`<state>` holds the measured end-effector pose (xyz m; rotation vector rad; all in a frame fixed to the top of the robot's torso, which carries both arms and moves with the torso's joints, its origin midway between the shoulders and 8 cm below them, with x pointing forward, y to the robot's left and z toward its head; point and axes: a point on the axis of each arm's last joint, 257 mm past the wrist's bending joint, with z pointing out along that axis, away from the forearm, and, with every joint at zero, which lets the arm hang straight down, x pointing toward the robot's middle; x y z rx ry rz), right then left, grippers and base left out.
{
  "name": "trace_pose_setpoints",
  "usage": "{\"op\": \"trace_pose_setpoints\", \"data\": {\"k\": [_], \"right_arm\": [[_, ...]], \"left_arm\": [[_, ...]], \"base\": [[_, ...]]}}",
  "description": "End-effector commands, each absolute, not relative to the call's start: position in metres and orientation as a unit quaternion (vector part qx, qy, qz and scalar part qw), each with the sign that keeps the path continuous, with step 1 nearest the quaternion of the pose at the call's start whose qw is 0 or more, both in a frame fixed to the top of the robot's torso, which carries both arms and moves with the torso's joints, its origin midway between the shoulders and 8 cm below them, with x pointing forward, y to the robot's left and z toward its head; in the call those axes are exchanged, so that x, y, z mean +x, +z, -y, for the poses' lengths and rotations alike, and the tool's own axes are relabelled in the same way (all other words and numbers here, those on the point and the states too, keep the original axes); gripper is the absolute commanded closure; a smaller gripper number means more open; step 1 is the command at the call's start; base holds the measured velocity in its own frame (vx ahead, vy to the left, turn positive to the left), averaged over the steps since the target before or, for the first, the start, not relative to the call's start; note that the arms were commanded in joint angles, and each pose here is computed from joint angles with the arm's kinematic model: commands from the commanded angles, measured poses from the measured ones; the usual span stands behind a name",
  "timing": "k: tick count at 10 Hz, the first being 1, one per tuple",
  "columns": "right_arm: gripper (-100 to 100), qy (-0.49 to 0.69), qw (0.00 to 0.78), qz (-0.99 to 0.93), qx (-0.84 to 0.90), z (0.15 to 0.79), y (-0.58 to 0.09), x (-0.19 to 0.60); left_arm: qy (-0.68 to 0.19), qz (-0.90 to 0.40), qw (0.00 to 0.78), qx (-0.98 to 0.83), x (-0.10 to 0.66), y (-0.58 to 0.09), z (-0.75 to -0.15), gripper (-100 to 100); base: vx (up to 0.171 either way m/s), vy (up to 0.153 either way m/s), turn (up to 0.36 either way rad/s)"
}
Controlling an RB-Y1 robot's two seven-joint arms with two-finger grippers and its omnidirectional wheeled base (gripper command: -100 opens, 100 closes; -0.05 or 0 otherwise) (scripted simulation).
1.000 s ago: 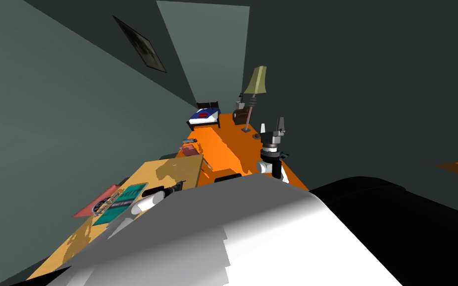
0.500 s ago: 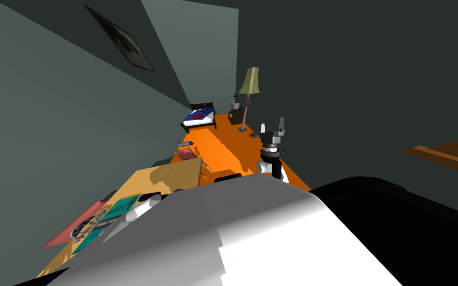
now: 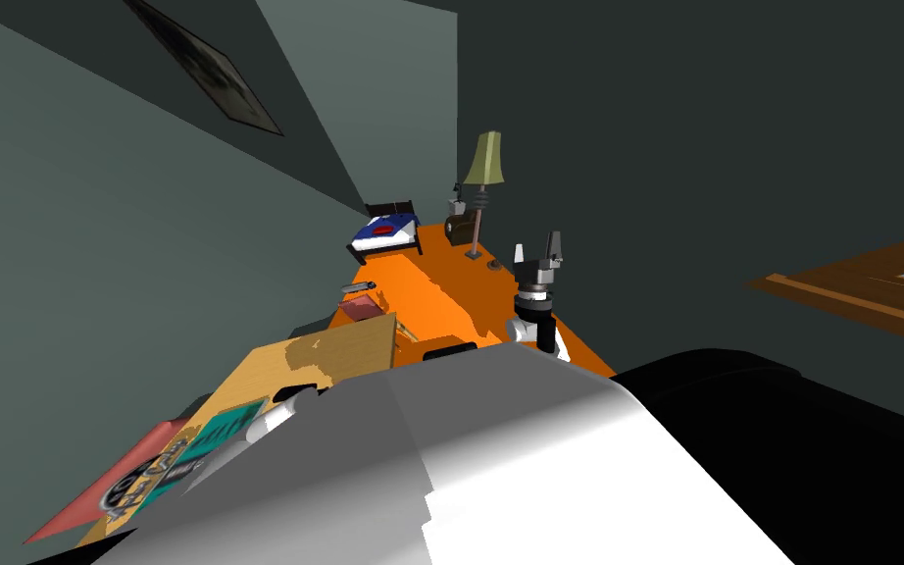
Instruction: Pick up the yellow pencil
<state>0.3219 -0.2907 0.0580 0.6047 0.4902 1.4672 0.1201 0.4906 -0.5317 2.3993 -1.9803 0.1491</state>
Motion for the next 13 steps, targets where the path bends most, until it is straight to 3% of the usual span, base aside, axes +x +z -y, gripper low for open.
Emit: {"op": "trace_pose_setpoints", "data": {"k": [1,8,9,13], "right_arm": [[0,0.652,0.675,-0.218,0.269,0.291,0.058,0.322],[0,0.652,0.675,-0.218,0.269,0.291,0.058,0.322],[0,0.652,0.675,-0.218,0.269,0.291,0.058,0.322],[0,0.652,0.675,-0.218,0.269,0.291,0.058,0.322]], "left_arm": [[0.049,0.626,0.012,0.778,0.119,-0.537,-0.488,-100],[0.049,0.601,0.010,0.798,0.117,-0.549,-0.480,-100],[0.049,0.599,0.009,0.799,0.117,-0.550,-0.480,100],[0.049,0.600,0.009,0.798,0.117,-0.550,-0.480,100]], "base": [[-0.077,0.033,-0.111],[-0.052,0.026,-0.109],[0.000,0.000,0.000],[-0.001,0.000,-0.002]]}}
